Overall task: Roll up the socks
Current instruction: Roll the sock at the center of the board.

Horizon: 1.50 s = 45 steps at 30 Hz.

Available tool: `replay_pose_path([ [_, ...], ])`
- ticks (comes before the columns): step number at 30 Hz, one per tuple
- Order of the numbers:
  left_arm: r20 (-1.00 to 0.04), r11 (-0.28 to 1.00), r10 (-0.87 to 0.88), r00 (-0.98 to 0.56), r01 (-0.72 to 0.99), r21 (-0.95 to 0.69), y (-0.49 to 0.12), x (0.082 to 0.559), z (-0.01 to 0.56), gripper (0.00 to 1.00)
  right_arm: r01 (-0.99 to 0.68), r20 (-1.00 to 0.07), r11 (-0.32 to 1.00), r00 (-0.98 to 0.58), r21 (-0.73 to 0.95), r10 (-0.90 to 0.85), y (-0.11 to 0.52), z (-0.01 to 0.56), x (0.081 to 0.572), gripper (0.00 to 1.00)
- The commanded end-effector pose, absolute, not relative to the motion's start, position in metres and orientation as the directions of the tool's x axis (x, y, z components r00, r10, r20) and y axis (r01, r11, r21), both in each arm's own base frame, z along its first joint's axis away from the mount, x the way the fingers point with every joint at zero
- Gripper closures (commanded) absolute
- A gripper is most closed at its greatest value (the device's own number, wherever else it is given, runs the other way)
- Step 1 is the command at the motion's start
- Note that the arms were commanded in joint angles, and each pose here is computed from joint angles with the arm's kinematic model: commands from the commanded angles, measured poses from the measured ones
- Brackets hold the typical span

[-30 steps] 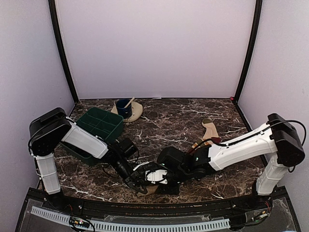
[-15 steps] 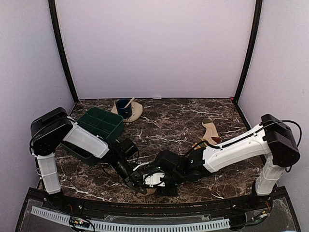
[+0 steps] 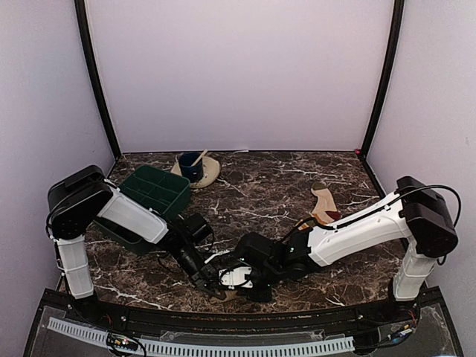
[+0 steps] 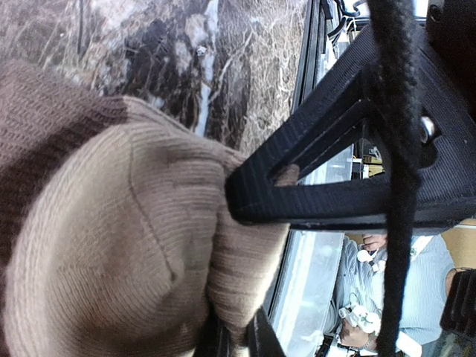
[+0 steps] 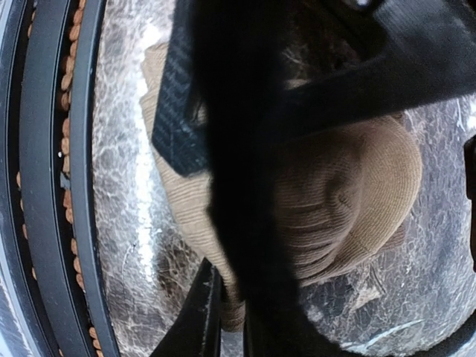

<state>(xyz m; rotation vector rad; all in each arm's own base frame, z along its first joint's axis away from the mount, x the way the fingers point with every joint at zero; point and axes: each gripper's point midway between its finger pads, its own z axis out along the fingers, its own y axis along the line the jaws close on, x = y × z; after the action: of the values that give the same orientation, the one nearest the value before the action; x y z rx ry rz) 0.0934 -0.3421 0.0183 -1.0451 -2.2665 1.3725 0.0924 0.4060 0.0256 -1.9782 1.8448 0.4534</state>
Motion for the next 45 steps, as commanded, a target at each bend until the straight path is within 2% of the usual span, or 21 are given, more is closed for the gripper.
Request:
replay_pose_path([
  [1,0.045,0.492,0.701,-0.711,0.438,-0.753,-0.306,0.086,-0.024,1.00,-0.997,-0.463,-0.053,0.073,-0.055,-0.883,0.406,0.012,0.090,0.96],
  [3,0.036,0.511,0.686,-0.727,0.445,-0.735,-0.305,0.092,-0.023,0.97,-0.998,-0.457,-0.051,0.067,-0.046,-0.887,0.404,0.010,0.090,0.97],
  [5,0.024,0.536,0.665,-0.747,0.454,-0.711,-0.303,0.100,-0.022,0.88,-0.998,-0.456,-0.049,0.061,-0.039,-0.888,0.404,0.010,0.089,0.98],
  [7,0.001,0.549,0.645,-0.764,0.462,-0.697,-0.302,0.108,-0.017,0.84,-0.998,-0.451,-0.047,0.056,-0.030,-0.891,0.403,0.008,0.089,0.98],
  [12,-0.062,0.595,0.589,-0.805,0.484,-0.642,-0.298,0.127,-0.006,0.75,-0.999,-0.448,-0.043,0.043,-0.009,-0.893,0.403,0.007,0.088,0.99],
  [17,-0.132,0.634,0.528,-0.839,0.493,-0.596,-0.293,0.143,0.005,0.69,-0.999,-0.439,-0.031,0.015,0.029,-0.898,0.404,0.005,0.088,0.99],
  [22,-0.235,0.691,0.444,-0.864,0.498,-0.525,-0.283,0.161,0.012,0.68,-0.997,-0.431,-0.012,-0.025,0.082,-0.902,0.405,0.003,0.089,0.99],
  [31,-0.420,0.702,0.319,-0.850,0.509,-0.498,-0.275,0.177,0.040,0.67,-0.978,-0.426,0.040,-0.125,0.203,-0.896,0.410,0.005,0.094,0.99],
  [38,-0.571,0.703,0.286,-0.769,0.573,-0.421,-0.267,0.183,0.063,0.68,-0.945,-0.404,0.072,-0.205,0.319,-0.892,0.411,0.010,0.100,0.99],
  [45,-0.692,0.676,0.332,-0.642,0.673,-0.300,-0.275,0.171,0.079,0.70,-0.905,-0.378,0.100,-0.270,0.413,-0.885,0.411,0.013,0.106,0.99],
])
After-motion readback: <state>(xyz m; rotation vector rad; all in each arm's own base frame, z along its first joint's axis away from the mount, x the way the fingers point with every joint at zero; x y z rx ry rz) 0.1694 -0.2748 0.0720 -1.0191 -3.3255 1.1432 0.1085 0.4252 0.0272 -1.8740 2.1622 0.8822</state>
